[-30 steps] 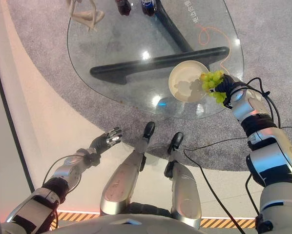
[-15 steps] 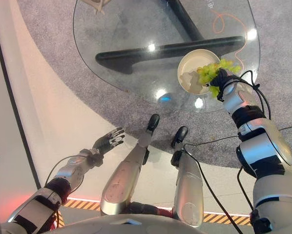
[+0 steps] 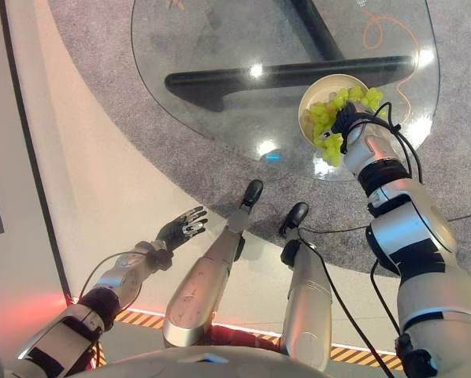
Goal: Pick up fruits into the plate
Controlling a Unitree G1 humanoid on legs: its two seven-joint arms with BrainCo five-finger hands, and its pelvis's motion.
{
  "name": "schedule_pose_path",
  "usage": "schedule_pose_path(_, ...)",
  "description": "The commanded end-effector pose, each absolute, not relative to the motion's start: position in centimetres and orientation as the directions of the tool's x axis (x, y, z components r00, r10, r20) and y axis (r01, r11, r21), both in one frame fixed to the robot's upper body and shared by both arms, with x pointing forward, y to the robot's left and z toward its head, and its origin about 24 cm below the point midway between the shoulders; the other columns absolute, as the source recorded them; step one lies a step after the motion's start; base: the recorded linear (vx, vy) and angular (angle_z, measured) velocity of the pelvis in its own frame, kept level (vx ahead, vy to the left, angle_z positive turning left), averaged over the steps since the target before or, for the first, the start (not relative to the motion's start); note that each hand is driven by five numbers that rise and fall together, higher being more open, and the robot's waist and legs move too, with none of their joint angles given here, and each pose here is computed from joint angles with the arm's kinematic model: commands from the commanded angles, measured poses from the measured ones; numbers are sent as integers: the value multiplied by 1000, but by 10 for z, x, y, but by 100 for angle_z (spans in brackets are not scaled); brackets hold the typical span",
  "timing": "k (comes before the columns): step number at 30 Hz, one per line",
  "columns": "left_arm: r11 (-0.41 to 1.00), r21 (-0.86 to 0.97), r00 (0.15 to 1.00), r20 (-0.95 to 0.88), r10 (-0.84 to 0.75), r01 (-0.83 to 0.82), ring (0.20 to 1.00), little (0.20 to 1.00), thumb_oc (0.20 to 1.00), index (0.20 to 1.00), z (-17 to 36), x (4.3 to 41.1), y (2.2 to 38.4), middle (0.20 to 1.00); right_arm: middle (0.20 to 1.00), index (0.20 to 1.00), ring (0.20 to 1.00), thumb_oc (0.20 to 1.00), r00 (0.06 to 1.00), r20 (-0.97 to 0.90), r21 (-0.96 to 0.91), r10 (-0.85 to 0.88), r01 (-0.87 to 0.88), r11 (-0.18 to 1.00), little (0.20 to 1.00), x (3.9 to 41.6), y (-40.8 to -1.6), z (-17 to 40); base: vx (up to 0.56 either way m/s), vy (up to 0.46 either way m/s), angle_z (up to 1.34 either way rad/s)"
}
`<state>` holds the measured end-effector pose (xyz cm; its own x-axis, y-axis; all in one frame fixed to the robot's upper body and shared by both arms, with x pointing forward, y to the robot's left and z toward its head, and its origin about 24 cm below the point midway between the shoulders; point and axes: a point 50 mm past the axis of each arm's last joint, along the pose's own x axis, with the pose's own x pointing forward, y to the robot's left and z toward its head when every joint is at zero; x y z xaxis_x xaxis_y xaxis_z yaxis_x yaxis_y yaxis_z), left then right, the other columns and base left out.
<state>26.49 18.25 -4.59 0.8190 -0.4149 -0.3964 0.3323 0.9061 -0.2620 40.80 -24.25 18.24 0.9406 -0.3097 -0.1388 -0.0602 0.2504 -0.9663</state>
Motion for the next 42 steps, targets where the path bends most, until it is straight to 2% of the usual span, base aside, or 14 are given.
schedule_pose_path(1, 883, -304, 808, -372, -457, 359, 1000, 1000, 1000, 1000, -48, 258, 172, 1000, 1000, 1000, 1000, 1000, 931, -42, -993, -364, 2, 118, 1000, 407, -253, 201, 7, -2, 8)
schedule_pose_path(15, 889, -294, 810, -380, -446, 352, 1000, 1000, 1000, 1000, -49, 258, 175, 1000, 1000, 1000, 1000, 1000, 934, 52, -991, -355, 92, 98, 1000, 409, -245, 210, 1, 0, 1)
schedule_pose_path(19, 905, -279, 815, -405, -415, 322, 1000, 1000, 1000, 1000, -53, 256, 181, 1000, 1000, 1000, 1000, 1000, 948, 68, -965, -311, 142, 222, 1000, 407, -238, 207, 2, -4, -1)
schedule_pose_path(20, 917, -268, 817, -426, -389, 297, 1000, 1000, 1000, 1000, -56, 254, 185, 1000, 1000, 1000, 1000, 1000, 958, 59, -936, -281, 151, 317, 1000, 405, -236, 201, 10, -17, -3)
schedule_pose_path(22, 926, -258, 818, -444, -367, 276, 1000, 1000, 1000, 1000, -59, 252, 189, 1000, 1000, 1000, 1000, 1000, 964, 54, -910, -261, 155, 385, 1000, 402, -236, 195, 18, -31, -5)
schedule_pose_path(23, 938, -249, 819, -465, -336, 243, 1000, 1000, 1000, 1000, -63, 250, 195, 1000, 1000, 1000, 1000, 1000, 973, 43, -869, -228, 150, 472, 1000, 395, -236, 184, 13, -33, -9)
schedule_pose_path(24, 938, -247, 820, -465, -334, 242, 1000, 1000, 1000, 1000, -63, 250, 196, 1000, 1000, 1000, 1000, 1000, 973, 46, -863, -226, 152, 481, 1000, 395, -236, 184, 35, -42, -17)
schedule_pose_path(25, 948, -246, 820, -488, -300, 201, 1000, 1000, 1000, 1000, -69, 246, 201, 1000, 1000, 1000, 1000, 1000, 981, 23, -814, -194, 131, 565, 1000, 386, -235, 164, 22, -23, -16)
schedule_pose_path(32, 970, -227, 792, -574, -208, 90, 1000, 1000, 1000, 1000, -93, 220, 207, 1000, 1000, 1000, 1000, 1000, 988, -93, -668, -125, 31, 743, 1000, 339, -233, 79, 92, -27, -18)
schedule_pose_path(34, 969, -238, 756, -622, -204, 66, 1000, 1000, 1000, 1000, -104, 206, 208, 1000, 1000, 1000, 1000, 1000, 981, -155, -604, -115, -2, 797, 1000, 318, -238, 50, 142, -47, -24)
schedule_pose_path(35, 969, -244, 717, -669, -193, 32, 1000, 1000, 1000, 1000, -115, 189, 210, 1000, 1000, 1000, 1000, 1000, 966, -238, -521, -98, -42, 853, 1000, 295, -238, 19, 130, -43, -17)
schedule_pose_path(36, 969, -244, 717, -670, -193, 32, 1000, 1000, 1000, 1000, -116, 188, 210, 1000, 1000, 1000, 1000, 1000, 966, -240, -520, -99, -42, 853, 1000, 294, -238, 18, 151, -62, -11)
schedule_pose_path(38, 977, -213, 632, -756, -171, 10, 1000, 1000, 1000, 1000, -132, 161, 214, 1000, 1000, 1000, 1000, 1000, 918, -389, -393, -80, -88, 915, 1000, 261, -233, -26, 152, -67, -17)
schedule_pose_path(42, 985, -171, 551, -820, -151, 17, 1000, 1000, 1000, 1000, -144, 137, 216, 1000, 1000, 1000, 1000, 1000, 835, -548, -243, -52, -99, 965, 1000, 220, -226, -73, 122, -56, -11)
